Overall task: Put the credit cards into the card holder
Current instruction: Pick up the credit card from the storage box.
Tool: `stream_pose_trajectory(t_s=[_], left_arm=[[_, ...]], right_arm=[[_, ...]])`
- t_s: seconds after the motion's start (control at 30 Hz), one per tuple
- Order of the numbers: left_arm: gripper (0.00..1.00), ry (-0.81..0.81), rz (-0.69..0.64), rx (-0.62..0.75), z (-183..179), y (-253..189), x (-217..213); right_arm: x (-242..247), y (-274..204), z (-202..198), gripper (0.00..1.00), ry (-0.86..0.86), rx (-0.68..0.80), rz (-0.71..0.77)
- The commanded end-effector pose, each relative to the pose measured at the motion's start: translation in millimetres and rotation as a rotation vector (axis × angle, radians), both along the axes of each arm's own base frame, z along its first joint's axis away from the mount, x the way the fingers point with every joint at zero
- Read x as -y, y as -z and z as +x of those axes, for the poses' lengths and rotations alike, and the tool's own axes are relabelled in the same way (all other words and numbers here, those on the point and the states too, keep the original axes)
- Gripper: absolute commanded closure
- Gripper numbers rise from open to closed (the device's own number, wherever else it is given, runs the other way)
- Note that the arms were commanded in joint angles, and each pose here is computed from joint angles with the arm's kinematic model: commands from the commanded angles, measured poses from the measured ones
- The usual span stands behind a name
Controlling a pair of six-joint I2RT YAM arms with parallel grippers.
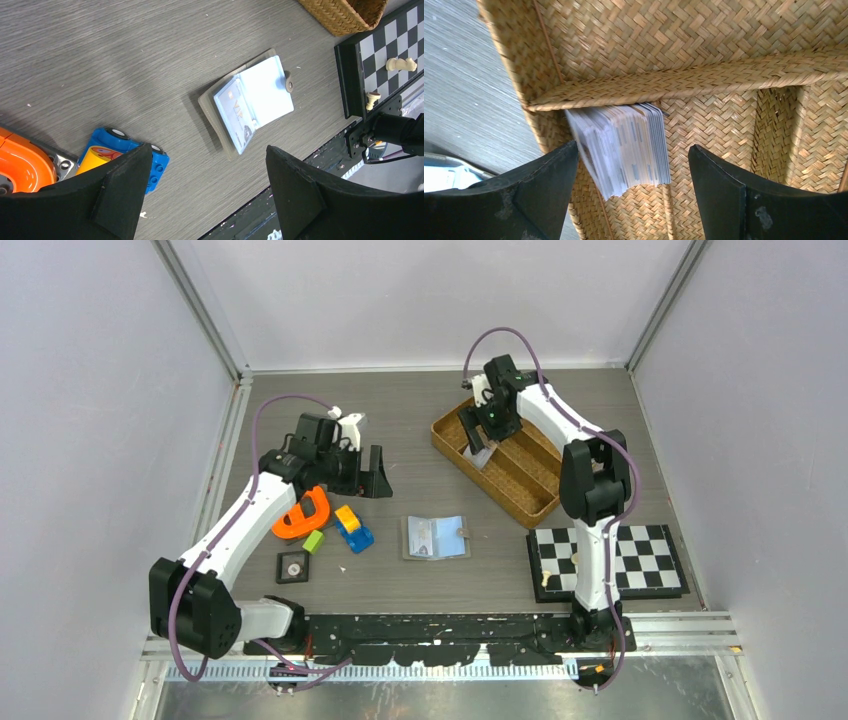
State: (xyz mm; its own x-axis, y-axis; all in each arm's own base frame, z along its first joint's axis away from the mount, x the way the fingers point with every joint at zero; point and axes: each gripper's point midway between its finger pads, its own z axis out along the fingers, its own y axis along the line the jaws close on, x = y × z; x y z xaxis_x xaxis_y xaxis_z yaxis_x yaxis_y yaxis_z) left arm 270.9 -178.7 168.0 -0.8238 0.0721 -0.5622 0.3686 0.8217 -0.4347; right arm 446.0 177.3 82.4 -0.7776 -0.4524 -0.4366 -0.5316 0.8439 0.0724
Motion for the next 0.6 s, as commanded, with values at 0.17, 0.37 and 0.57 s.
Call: stream_pose_trajectory(t_s=[0.17, 0.37, 0.57], left_arm=[[0.14, 0.032, -0.023, 0.033, -1, -8, 3], [0.14, 0.033, -0.026, 0.030, -2, -8, 3], [0.14, 0.042, -0.045, 0.017, -3, -7, 7]], right_arm=[[31, -13, 16, 0.19, 0.072, 0.042, -0.085], [33, -31, 21, 0.23, 0.102, 0.088, -0.079], [33, -47, 23, 0.25, 0.115, 0.130, -0.069]])
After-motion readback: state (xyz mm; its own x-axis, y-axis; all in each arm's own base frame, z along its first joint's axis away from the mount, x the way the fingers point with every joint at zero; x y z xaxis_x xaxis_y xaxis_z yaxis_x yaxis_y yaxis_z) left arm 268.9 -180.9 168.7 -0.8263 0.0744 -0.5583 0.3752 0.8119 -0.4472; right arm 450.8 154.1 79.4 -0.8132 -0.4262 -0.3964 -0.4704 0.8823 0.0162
